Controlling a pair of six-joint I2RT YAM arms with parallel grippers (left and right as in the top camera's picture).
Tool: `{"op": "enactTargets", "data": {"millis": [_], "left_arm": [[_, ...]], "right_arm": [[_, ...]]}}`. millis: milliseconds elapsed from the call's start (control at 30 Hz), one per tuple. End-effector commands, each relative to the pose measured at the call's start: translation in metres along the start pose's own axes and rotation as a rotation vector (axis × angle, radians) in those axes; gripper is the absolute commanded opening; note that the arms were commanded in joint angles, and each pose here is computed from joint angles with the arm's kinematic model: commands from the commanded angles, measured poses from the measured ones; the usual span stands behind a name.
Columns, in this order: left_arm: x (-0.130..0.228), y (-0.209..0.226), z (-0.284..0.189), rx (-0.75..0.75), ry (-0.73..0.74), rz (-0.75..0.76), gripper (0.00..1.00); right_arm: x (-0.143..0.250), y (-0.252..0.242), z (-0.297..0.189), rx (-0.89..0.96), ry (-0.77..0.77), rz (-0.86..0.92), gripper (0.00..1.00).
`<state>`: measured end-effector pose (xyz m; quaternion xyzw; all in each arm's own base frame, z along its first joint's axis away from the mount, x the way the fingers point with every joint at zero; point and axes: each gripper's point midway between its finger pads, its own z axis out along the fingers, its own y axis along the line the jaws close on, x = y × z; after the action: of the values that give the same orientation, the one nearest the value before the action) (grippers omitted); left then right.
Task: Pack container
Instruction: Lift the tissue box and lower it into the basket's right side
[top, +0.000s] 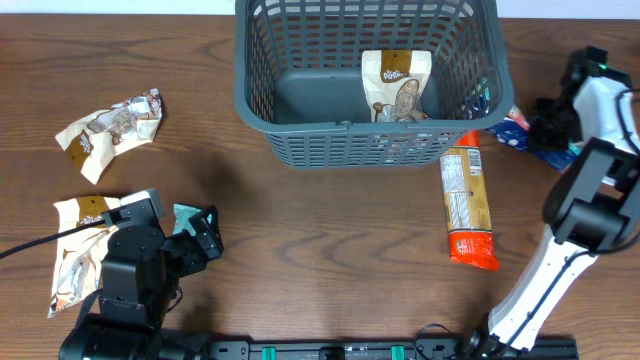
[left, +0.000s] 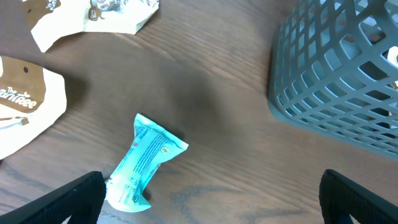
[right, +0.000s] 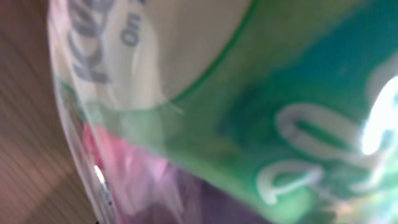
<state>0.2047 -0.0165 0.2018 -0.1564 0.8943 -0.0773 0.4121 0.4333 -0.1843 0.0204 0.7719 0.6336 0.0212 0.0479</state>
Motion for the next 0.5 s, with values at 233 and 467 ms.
{"op": "enactTargets", "data": {"millis": [233, 467], "left_arm": [[-0.009, 0.001, -0.006, -0.007, -0.032, 0.011, 0.99], [-0.009, 0.001, -0.006, -0.007, -0.032, 0.011, 0.98]], "right_arm": [[-0.091, 0.006, -0.195, -0.424, -0.213, -0.023, 0.01], [-0.073, 0.008, -0.323, -0.775, -0.295, -0.222, 0.01]]}}
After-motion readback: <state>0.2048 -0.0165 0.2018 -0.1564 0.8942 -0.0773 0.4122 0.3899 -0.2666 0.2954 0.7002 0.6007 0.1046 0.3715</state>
